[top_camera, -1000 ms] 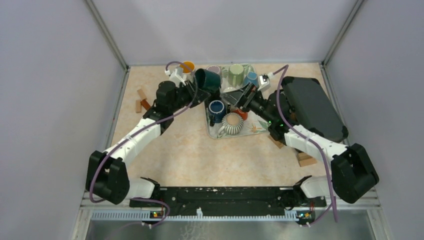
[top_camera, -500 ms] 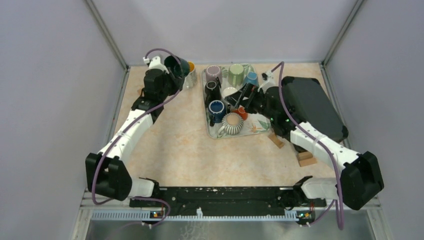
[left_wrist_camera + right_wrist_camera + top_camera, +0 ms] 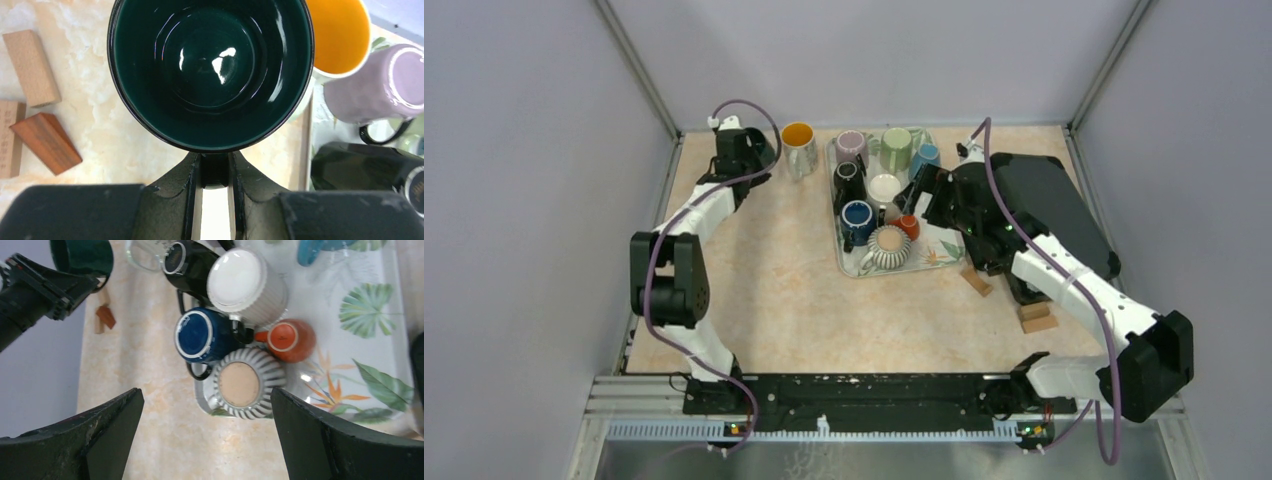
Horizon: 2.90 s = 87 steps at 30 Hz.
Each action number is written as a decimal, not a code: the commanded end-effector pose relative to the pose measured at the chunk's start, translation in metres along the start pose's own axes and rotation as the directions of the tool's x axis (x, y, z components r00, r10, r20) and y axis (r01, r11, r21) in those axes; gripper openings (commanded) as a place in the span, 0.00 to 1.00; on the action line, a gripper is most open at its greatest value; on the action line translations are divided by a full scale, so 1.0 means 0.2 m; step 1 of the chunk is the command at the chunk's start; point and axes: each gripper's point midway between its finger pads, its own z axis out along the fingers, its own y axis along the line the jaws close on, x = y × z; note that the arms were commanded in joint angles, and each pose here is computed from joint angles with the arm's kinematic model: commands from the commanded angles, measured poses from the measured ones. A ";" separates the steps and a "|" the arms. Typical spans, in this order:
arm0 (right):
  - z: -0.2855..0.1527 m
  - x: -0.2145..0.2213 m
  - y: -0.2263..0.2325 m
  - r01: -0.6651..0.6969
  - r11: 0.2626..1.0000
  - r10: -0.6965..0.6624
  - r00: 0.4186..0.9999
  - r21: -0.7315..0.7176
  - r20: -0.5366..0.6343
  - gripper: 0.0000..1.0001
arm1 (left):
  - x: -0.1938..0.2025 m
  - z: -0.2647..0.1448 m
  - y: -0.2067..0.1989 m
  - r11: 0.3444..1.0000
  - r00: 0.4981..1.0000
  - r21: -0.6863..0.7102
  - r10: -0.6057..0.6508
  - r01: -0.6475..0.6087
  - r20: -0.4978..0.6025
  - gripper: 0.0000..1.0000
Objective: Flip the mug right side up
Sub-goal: Place the cup at the corner of the board, then turn over the cup on the tray.
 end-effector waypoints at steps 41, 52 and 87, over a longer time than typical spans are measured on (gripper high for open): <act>-0.05 0.02 -0.07 0.107 0.994 -0.106 0.994 0.038 -0.017 0.99 | -0.03 0.47 -0.01 0.993 0.989 -0.016 0.114 -0.116 -0.093 0.18; -0.06 0.04 -0.07 0.109 0.993 -0.108 0.994 0.037 -0.032 0.99 | -0.05 0.46 -0.03 0.994 0.989 0.008 0.113 -0.113 -0.092 0.42; 0.20 -0.09 -0.29 0.066 0.956 -0.076 0.997 0.286 0.022 0.99 | -0.25 -0.29 -0.50 0.958 0.997 0.277 0.079 -0.080 0.014 0.98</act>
